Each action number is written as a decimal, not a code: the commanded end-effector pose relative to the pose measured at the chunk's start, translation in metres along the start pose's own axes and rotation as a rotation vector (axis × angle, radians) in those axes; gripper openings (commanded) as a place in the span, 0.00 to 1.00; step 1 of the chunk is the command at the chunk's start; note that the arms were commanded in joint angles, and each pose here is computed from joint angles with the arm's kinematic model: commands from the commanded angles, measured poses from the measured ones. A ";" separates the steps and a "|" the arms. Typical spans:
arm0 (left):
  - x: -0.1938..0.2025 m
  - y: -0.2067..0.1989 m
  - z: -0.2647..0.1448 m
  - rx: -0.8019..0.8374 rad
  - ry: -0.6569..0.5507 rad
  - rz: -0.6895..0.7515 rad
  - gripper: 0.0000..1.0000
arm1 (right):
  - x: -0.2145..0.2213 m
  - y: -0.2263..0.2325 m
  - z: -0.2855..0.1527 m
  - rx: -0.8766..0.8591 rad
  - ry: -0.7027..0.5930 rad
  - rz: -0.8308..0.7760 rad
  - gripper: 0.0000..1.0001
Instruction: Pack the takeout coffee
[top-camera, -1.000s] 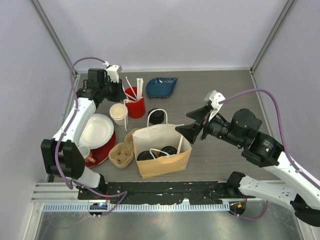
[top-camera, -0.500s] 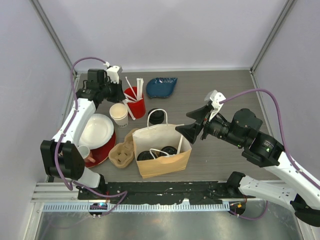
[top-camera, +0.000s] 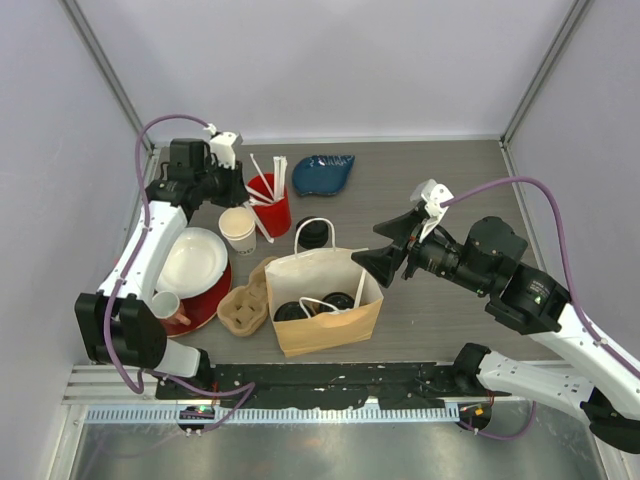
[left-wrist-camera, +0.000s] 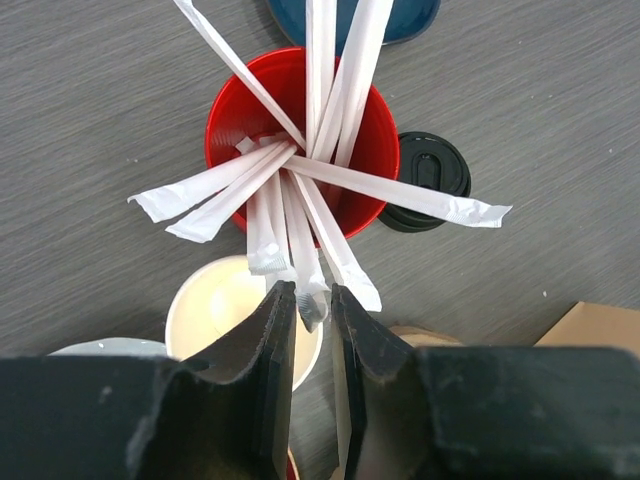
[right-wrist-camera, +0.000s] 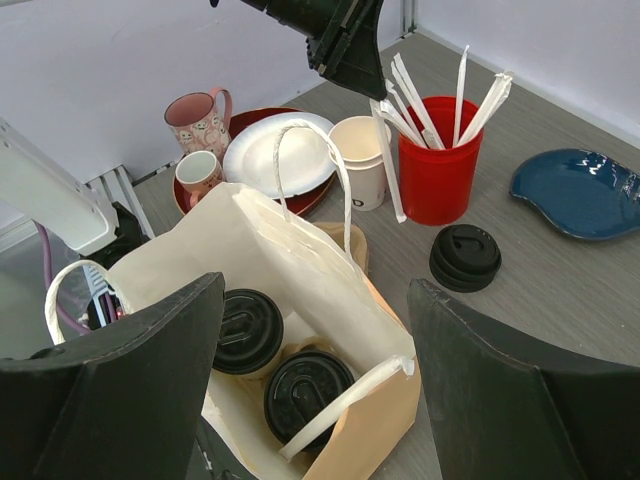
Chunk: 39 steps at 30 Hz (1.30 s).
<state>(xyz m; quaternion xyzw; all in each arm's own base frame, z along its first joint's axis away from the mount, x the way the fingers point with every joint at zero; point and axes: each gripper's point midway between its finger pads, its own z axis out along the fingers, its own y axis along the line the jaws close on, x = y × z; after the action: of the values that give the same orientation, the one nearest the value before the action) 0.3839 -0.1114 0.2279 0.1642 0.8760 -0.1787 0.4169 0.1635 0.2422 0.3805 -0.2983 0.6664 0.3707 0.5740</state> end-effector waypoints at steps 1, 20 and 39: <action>-0.006 -0.003 -0.010 -0.004 -0.016 0.041 0.24 | -0.026 0.006 -0.009 -0.017 -0.065 -0.014 0.79; -0.016 0.003 -0.024 -0.059 -0.059 0.078 0.11 | -0.022 0.008 -0.006 -0.030 -0.047 -0.011 0.79; -0.037 -0.027 -0.074 -0.002 -0.146 0.113 0.00 | -0.024 0.008 -0.007 -0.028 -0.047 -0.010 0.79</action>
<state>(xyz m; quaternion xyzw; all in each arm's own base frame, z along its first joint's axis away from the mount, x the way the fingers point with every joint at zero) 0.3636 -0.1018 0.2518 0.1780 0.8681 -0.1547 0.4368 0.1590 0.2409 0.3787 -0.3055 0.6710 0.3721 0.5638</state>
